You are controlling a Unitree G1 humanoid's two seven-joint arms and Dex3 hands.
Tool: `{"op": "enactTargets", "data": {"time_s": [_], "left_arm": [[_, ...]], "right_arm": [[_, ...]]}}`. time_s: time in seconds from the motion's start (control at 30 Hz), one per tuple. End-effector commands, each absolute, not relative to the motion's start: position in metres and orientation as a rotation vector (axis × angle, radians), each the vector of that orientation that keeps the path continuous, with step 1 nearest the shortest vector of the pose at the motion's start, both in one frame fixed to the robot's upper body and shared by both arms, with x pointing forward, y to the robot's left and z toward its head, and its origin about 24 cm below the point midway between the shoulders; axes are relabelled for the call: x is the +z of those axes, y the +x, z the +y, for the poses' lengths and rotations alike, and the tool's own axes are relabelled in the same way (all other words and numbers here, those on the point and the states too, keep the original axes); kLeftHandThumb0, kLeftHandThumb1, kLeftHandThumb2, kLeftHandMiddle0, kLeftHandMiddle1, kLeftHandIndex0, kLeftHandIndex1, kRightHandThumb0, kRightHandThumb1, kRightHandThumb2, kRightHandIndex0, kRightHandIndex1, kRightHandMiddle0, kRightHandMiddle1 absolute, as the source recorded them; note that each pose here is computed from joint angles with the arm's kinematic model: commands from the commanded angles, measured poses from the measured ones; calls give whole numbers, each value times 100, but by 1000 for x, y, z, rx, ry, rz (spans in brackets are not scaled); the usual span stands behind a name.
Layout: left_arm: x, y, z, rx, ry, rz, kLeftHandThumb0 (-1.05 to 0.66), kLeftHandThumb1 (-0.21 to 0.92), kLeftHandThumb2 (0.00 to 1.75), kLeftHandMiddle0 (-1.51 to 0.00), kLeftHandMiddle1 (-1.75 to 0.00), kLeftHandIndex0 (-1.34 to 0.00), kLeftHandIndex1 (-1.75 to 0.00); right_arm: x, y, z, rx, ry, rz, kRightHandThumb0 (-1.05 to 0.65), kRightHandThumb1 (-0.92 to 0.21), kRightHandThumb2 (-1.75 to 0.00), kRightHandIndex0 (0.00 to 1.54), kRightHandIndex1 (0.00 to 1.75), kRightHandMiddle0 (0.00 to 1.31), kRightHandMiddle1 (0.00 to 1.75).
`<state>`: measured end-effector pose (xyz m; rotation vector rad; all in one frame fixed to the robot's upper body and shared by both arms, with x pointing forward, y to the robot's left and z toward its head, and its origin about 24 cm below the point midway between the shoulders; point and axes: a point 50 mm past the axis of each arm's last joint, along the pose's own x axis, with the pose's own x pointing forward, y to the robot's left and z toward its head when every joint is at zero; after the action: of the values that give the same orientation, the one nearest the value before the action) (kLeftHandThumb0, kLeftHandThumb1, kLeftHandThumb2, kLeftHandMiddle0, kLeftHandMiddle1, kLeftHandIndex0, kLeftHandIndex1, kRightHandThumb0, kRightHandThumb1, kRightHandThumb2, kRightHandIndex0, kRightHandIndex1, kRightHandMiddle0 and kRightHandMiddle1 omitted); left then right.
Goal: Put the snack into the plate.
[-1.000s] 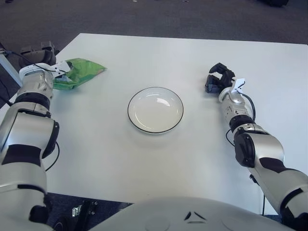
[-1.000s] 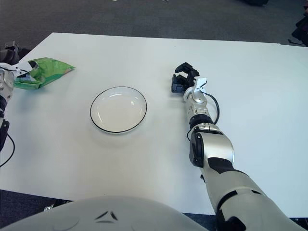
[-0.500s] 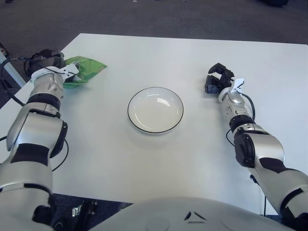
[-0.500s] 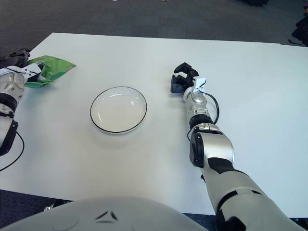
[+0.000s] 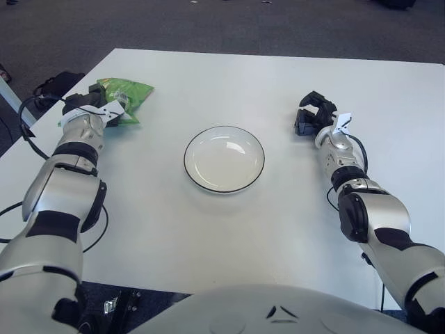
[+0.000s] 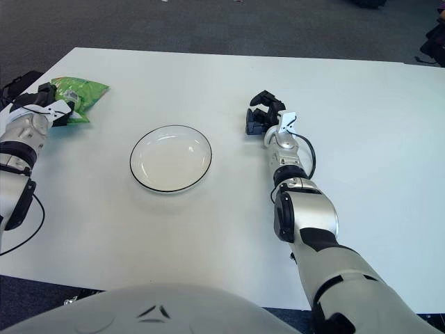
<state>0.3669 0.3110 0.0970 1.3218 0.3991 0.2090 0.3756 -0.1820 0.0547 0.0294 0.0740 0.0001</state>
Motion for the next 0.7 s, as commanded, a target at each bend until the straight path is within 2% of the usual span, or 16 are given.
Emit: {"op": "enactTargets", "data": {"time_s": [0.0,0.2,0.67], "left_arm": [[86,363,310,155,1261,423,-103,92,96,-20,-39,0,-55],[82,362,306,98,1131,404,-101,92,94,-18,-52,0,-54],[74,358,305,60,950,406,-100,92,86,-5,-42,0,-50]], "right_arm": [[16,357,-177,24,49,240,-1,3,-170,88,172,64,175],[16,357,-177,37,50,239,-1,3,-171,88,171,65,175],[16,357,-176,50,48,236,-1,5,-172,90,169,66,175]]}}
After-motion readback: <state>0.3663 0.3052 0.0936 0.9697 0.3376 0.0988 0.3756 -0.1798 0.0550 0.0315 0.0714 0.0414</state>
